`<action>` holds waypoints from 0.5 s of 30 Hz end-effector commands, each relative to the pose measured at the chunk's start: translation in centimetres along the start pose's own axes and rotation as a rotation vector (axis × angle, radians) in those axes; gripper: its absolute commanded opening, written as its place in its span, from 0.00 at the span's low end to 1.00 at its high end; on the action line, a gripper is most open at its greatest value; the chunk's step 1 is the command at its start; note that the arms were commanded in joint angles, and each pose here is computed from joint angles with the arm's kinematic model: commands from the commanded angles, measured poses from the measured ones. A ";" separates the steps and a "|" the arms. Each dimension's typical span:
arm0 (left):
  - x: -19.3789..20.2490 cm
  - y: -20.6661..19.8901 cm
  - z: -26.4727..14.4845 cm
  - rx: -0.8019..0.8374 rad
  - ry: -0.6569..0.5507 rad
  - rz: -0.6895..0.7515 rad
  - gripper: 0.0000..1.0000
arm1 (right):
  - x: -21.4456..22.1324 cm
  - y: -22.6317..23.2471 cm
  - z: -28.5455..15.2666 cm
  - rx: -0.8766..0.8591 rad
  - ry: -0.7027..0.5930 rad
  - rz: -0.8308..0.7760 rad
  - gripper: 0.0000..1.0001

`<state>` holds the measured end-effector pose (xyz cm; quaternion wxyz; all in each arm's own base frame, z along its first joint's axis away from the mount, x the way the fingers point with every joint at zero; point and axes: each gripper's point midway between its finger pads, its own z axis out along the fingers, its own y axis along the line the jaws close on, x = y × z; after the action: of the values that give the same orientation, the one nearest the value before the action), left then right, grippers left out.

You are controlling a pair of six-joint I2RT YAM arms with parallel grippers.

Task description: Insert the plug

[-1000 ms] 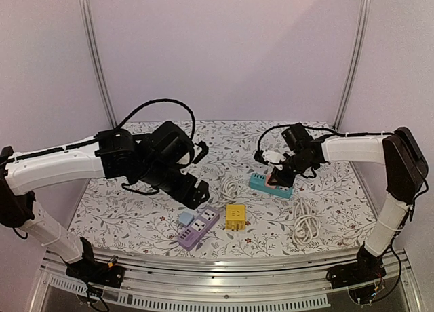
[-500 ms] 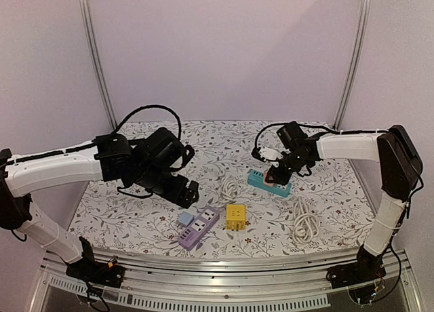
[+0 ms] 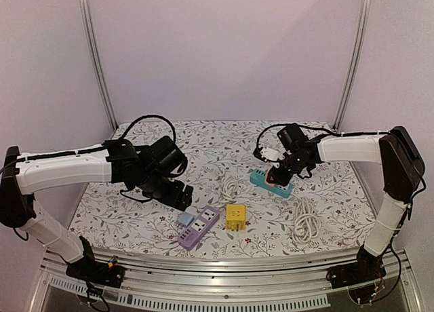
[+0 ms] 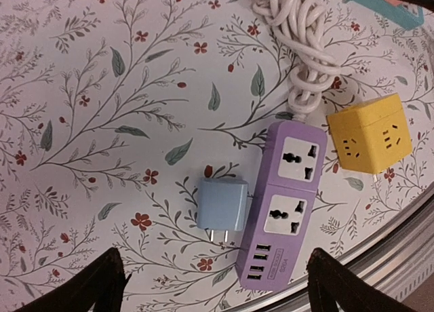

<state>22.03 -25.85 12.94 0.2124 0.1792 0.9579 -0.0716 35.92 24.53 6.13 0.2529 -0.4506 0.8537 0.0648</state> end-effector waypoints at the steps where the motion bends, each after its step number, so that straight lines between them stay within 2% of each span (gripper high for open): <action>1: -0.2 0.2 0.6 0.002 0.003 -0.008 0.93 | 4.5 0.4 -0.1 0.008 0.180 0.022 0.31; 8: -0.4 -0.2 0.5 0.016 0.002 0.007 0.93 | 2.4 -0.2 -2.0 0.028 0.122 0.002 0.55; 11: -0.6 -0.2 0.3 0.019 -0.001 0.014 0.93 | 1.2 -0.5 -3.1 0.034 0.088 -0.006 0.74; 12: -0.6 -0.1 0.3 0.018 -0.001 0.014 0.93 | 0.8 -0.6 -3.5 0.037 0.078 -0.007 0.89; 13: -0.6 -0.1 0.3 0.018 -0.001 0.015 0.93 | 0.3 -0.7 -4.0 0.041 0.063 -0.008 0.97; 15: -0.6 -0.1 0.2 0.017 -0.003 0.013 0.93 | -0.6 -0.9 -5.0 0.047 0.041 -0.009 0.99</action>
<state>22.15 -26.23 12.79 0.2118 0.1880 0.9560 -0.0765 34.04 22.15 6.36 0.2002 -0.4526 0.8683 0.0326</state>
